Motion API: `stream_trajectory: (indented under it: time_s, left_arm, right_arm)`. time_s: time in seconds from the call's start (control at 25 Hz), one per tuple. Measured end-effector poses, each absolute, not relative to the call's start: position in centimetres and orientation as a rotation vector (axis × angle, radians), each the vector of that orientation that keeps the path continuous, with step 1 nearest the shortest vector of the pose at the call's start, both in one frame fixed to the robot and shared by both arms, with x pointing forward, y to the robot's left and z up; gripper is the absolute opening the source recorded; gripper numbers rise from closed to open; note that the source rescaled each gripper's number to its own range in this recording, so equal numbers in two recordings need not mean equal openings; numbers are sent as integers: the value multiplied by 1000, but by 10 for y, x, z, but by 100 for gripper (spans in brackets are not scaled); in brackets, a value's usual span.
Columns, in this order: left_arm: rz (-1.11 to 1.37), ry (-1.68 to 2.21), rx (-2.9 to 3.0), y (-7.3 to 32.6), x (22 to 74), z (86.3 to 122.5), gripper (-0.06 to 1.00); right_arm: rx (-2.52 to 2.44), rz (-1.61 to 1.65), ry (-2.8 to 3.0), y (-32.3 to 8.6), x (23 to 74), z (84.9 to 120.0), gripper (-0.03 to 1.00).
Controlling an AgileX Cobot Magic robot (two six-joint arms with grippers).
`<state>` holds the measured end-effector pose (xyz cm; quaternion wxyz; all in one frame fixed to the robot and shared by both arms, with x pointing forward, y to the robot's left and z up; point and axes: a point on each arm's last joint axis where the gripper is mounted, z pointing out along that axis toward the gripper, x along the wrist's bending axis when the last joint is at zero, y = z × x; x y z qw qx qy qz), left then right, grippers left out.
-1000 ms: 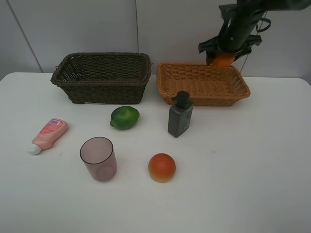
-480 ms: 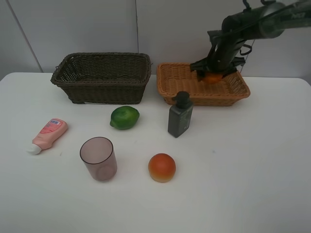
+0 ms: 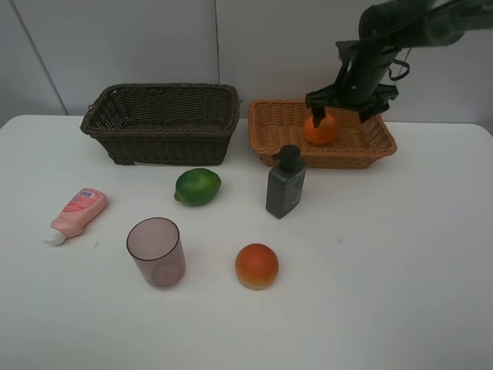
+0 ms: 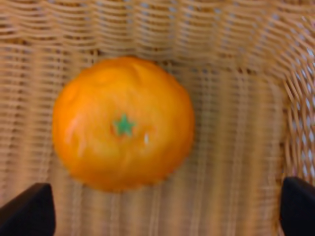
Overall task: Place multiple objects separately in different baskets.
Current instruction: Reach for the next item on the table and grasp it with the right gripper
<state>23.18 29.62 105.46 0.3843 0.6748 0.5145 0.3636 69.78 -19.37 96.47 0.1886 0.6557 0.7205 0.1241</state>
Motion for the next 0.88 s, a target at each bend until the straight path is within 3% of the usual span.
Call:
stream_trajectory:
  time_s: [0.36,0.88]
  left_arm:
    - [927,1311,1720,296,232,1055,100]
    - [927,1311,1720,296,232,1055,100]
  right_arm:
    - [2090,317,2024,-176,656,1020,100]
    - [2345,228,1884,-112,617,1023,100]
